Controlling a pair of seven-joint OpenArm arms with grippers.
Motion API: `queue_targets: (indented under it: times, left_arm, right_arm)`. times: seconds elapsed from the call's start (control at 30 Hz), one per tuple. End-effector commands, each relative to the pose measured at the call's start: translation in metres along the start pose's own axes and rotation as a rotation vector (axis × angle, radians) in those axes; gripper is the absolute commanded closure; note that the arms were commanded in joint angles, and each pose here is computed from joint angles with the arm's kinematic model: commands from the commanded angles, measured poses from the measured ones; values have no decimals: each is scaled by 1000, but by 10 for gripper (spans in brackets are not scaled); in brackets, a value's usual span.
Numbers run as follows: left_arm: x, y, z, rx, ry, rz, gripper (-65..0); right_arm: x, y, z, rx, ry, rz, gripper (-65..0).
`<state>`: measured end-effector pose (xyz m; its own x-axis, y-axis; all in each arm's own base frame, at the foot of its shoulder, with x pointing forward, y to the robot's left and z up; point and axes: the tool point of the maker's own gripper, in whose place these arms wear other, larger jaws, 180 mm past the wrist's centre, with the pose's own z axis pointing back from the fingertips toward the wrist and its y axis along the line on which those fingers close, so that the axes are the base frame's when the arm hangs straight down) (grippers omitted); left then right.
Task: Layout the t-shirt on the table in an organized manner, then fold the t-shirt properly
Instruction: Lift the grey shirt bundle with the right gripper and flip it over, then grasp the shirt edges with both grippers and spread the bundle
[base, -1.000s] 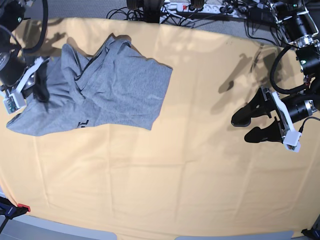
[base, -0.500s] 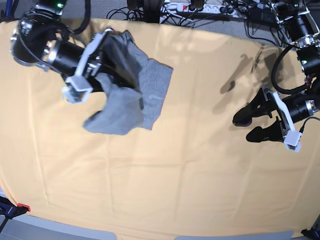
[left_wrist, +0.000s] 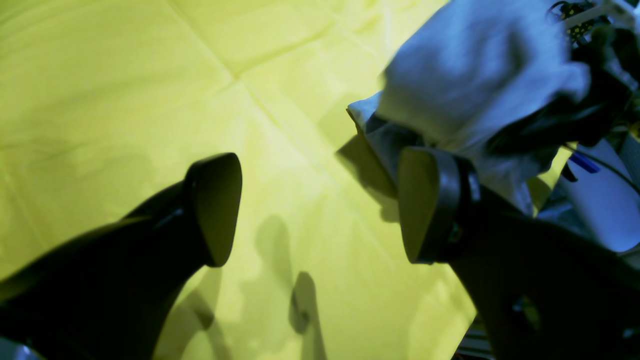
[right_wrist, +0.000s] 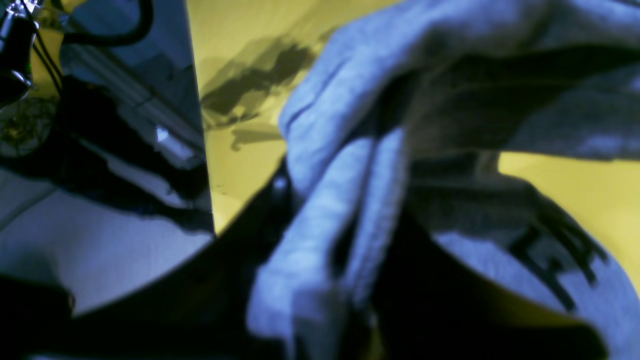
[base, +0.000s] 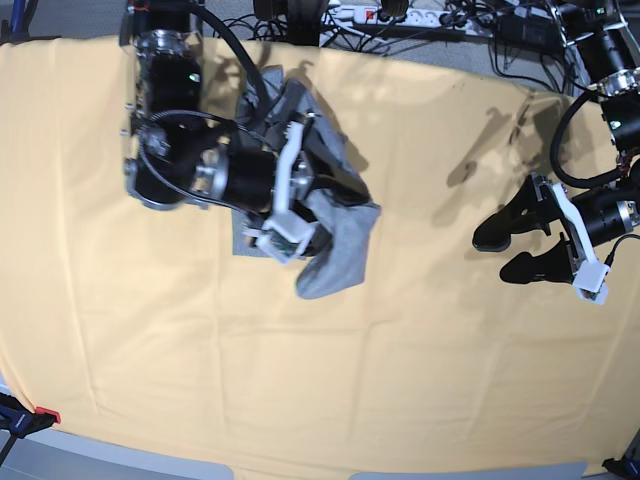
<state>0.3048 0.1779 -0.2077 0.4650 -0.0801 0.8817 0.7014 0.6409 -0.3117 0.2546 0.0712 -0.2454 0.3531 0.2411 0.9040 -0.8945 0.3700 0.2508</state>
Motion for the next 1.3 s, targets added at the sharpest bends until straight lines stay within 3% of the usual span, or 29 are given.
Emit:
queue_targets:
  times: [0.0,0.03,0.07,0.17,0.27,0.47,0.53,0.63,0.83,1.03,1.27]
  left_arm:
    - [17,-2,6,-5,-41,-37,-494]
    - [17,-2,6,-5,-41,-37,-494]
    - [17,-2,6,-5,-40,-37,-494]
    - [17,-2,6,-5,-40,-37,-494]
    - [17,-2,6,-4,-40,-37,-494]
    - [21,-6,7,-29,-56,-43,-486]
    - [22,-7,9,-27,-50,-70,-394]
    - [24,-9,9,-27,-49,-86,0]
    - [5,-28,-16,-119,21,-48,0]
    - [-39,-86,-58,-356,185,-102,0]
    - [-87,-159,-78,-611,349,-121,0]
  right_arm:
    - [25,4,-6,25,-67,45,-342]
    - [29,5,-12,35,-57,65,-430]
    - [33,8,-15,51,-49,90,-467]
    - [52,20,-11,91,-33,190,-467]
    - [61,22,2,55,-36,263,-467]
    - [23,-12,28,-81,51,193,-452]
    - [15,-22,38,-119,68,177,-338]
    - [12,-36,51,-168,73,178,-4]
    - [19,-72,60,-315,35,218,0]
    - [20,-108,46,-317,88,193,0]
    - [2,-151,22,-286,212,112,0]
